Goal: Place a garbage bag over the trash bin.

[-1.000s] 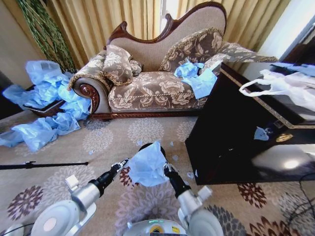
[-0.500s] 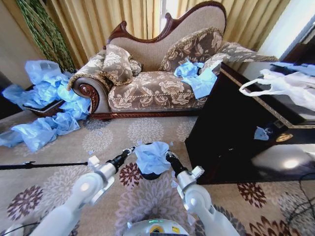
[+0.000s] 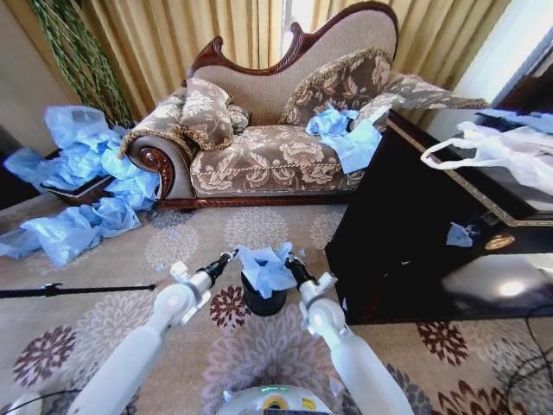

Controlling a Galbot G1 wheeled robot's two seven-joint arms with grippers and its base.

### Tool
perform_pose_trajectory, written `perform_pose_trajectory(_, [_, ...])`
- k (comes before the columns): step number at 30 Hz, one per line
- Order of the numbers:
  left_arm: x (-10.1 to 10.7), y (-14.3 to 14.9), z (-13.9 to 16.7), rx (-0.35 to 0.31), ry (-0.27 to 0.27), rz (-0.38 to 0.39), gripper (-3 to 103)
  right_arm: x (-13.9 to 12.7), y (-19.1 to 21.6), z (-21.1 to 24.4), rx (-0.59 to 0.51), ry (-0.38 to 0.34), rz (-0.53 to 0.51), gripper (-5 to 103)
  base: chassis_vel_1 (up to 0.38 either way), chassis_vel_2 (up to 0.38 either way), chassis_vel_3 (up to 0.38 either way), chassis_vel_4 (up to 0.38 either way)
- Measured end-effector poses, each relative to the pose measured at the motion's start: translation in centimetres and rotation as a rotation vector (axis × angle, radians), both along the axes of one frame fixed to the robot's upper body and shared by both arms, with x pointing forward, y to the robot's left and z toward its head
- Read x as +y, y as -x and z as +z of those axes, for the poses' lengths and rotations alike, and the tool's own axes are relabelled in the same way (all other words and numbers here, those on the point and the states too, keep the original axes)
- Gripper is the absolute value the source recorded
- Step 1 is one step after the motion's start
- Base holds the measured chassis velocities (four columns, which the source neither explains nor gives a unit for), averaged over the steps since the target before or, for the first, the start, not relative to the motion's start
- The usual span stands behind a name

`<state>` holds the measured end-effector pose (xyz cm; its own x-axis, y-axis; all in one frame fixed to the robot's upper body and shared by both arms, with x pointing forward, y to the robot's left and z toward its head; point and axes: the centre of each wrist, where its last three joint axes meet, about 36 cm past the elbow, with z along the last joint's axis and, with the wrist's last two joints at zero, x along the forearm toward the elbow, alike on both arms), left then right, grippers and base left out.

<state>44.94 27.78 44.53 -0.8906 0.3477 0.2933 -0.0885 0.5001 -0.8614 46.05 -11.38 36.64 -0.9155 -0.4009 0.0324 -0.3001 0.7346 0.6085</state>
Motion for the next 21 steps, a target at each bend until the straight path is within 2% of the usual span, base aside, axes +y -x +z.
perform_pose_trajectory(3, [0.3, -1.6, -1.5, 0.023, -0.027, 0.024, 0, 0.9, -3.2, -0.8, -0.008, 0.017, -0.019, 0, 0.0, 0.0, 0.0, 0.0])
perform_pose_trajectory(6, [0.4, -1.9, -2.0, 0.029, -0.038, 0.03, 0, 1.1, -3.8, -0.7, -0.011, 0.018, -0.022, 0, 0.0, 0.0, 0.0, 0.0])
perform_pose_trajectory(8, [0.2, -2.6, -4.0, 0.058, -0.06, 0.059, 0, 1.7, -7.1, -0.9, -0.029, 0.049, -0.04, 0, 0.0, 0.0, 0.0, 0.0])
perform_pose_trajectory(14, [-0.3, -2.7, -5.0, 0.07, -0.075, 0.065, 0, 2.1, -8.6, -2.0, -0.017, 0.088, -0.029, 0, 0.0, 0.0, 0.0, 0.0])
perform_pose_trajectory(21, [0.5, -3.6, -6.2, 0.102, -0.093, 0.111, 0, 1.7, -9.8, -4.5, 0.014, 0.148, -0.049, 0, 0.0, 0.0, 0.0, 0.0])
